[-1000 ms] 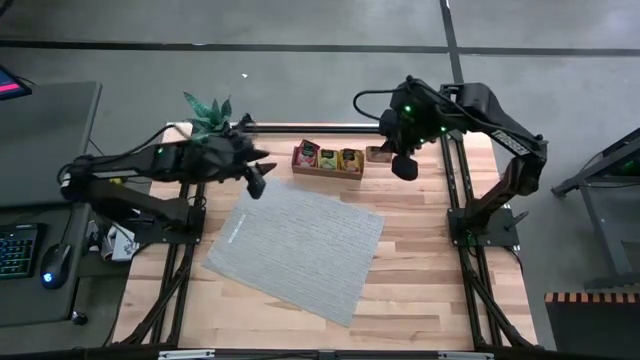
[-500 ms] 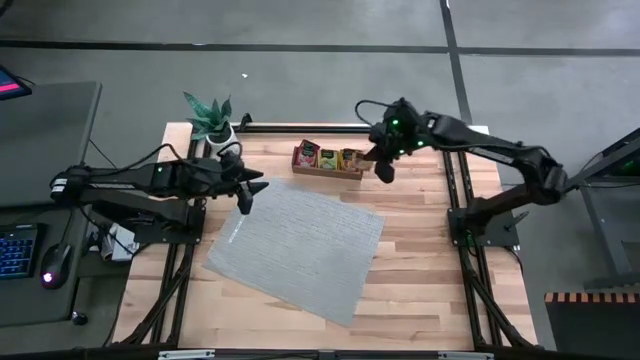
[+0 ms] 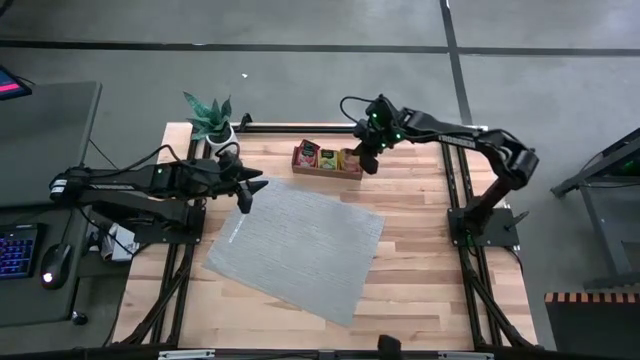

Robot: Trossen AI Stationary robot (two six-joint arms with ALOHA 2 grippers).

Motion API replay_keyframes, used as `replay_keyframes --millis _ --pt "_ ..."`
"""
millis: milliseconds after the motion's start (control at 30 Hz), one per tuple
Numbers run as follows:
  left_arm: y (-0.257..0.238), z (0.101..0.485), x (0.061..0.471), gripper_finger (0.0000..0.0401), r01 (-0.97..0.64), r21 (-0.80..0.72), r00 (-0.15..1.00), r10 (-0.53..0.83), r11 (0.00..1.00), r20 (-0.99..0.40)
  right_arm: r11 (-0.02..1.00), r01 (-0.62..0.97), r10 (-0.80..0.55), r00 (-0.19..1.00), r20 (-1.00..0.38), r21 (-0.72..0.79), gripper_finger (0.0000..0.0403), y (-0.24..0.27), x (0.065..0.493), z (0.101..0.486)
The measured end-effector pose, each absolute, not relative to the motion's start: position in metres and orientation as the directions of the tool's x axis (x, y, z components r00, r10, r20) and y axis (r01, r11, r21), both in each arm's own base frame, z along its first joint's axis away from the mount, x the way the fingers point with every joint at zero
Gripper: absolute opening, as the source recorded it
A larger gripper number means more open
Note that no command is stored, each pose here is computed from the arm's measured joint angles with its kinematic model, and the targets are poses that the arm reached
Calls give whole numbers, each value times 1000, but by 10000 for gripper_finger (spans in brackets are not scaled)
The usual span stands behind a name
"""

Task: Pick & Place Tea
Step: Put the orange tea bag into the right section of the wooden organizer

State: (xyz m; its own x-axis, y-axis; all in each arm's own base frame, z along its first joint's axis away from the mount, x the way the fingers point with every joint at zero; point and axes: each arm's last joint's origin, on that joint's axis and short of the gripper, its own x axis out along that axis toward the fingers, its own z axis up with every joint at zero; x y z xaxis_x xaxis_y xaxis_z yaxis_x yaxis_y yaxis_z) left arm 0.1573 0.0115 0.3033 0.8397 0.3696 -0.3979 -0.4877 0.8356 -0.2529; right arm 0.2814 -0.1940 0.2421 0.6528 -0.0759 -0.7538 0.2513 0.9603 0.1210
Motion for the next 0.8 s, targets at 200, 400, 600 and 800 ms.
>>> replay_keyframes --millis 200,400,600,800 --pt "11 303 157 174 -488 -254 839 370 835 -398 956 257 -72 667 -742 138 0 -209 287 226" --pt "12 303 157 174 -493 -261 838 374 830 -397 959 248 -52 627 -777 136 0 -214 286 212" --pt "12 303 157 174 -496 -269 838 374 826 -398 960 246 -40 596 -802 135 0 -214 283 207" --pt "12 303 157 174 -498 -275 838 374 823 -397 960 246 -39 595 -803 136 0 -214 283 207"
